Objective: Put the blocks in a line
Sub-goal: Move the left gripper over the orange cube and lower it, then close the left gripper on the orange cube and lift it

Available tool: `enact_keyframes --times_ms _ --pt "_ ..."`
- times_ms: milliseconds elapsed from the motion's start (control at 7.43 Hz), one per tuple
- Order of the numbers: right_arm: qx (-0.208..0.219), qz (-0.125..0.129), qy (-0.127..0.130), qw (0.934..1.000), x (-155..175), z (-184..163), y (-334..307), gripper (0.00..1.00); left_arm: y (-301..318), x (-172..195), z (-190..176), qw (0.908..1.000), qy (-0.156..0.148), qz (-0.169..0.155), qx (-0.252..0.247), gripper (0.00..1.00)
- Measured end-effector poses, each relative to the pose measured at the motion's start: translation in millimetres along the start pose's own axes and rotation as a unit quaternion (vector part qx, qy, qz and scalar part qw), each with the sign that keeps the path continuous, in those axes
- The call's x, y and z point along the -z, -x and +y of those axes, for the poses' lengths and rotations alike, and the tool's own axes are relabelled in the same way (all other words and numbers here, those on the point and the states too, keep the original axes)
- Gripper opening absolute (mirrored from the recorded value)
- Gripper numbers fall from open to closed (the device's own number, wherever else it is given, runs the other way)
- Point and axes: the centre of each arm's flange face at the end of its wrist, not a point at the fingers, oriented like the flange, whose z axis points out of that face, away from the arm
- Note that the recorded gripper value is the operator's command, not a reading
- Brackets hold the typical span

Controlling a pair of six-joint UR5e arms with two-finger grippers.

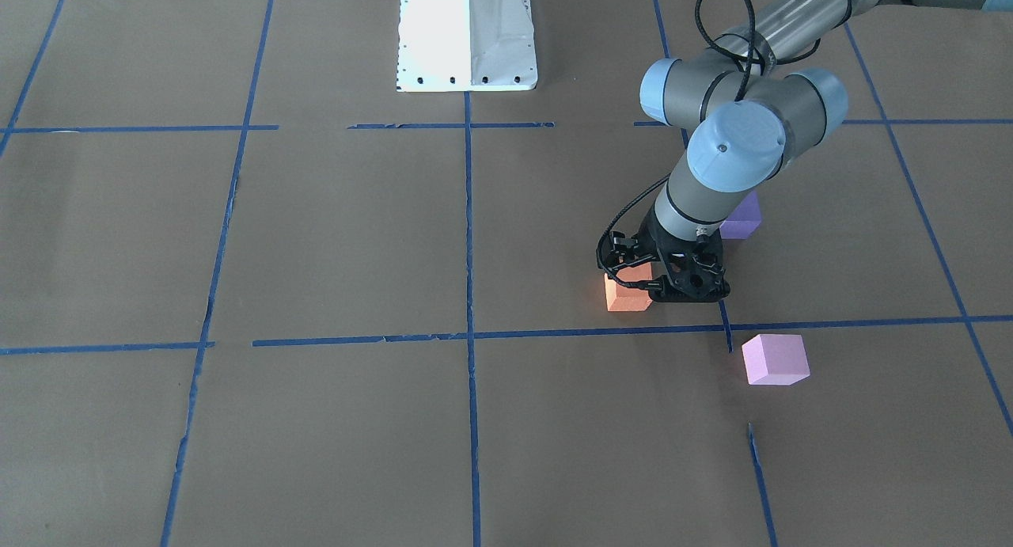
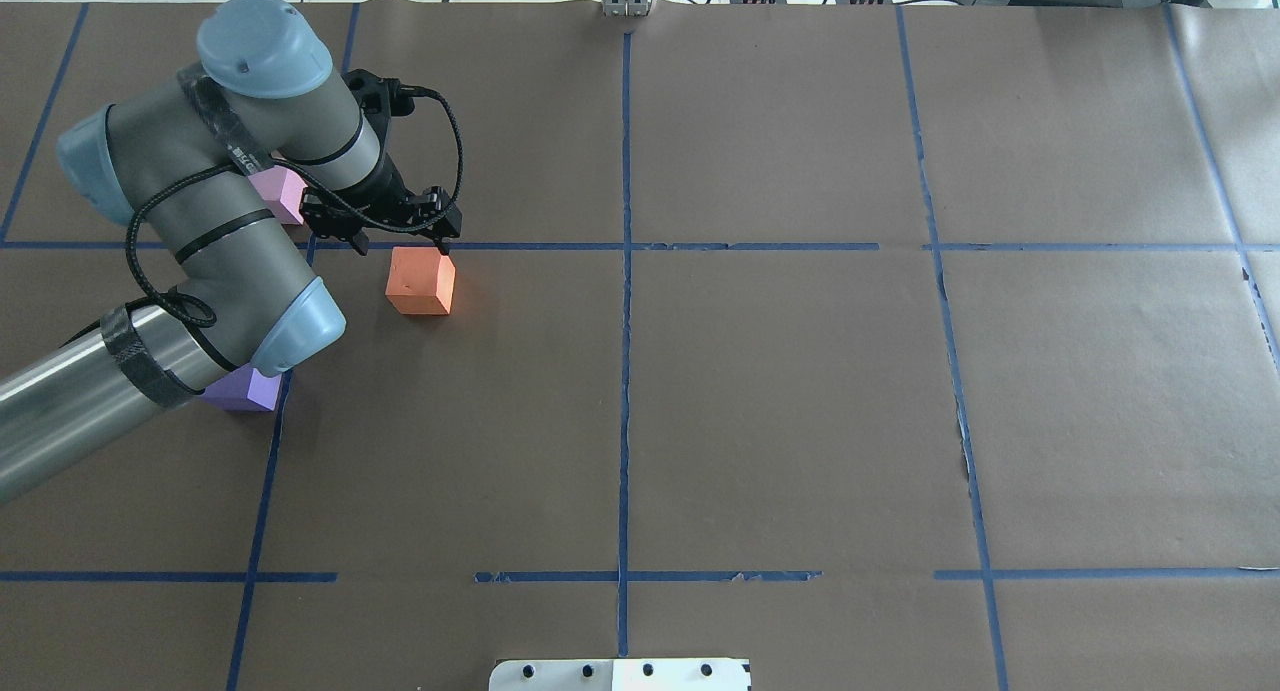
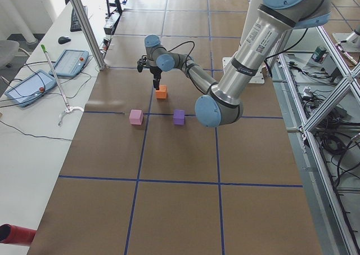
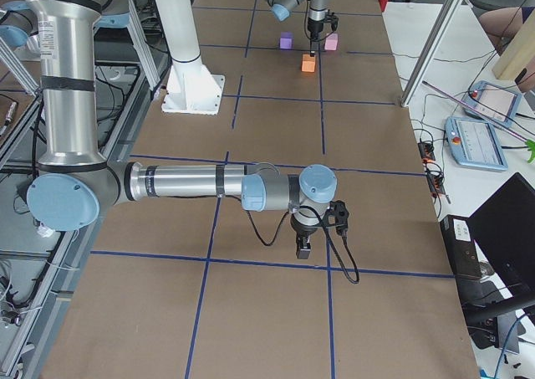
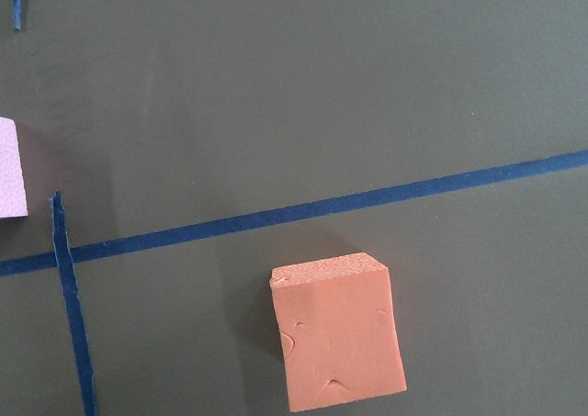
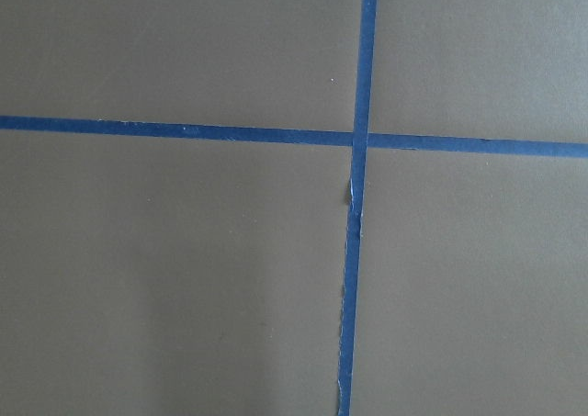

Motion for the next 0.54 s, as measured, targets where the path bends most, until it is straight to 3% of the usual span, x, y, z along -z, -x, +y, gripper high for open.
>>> enact_keyframes --times_ms 538 --pt "0.000 0.000 0.000 1.0000 0 0 0 1.00 -1 -33 4 0.9999 0.009 0.000 -0.006 0.97"
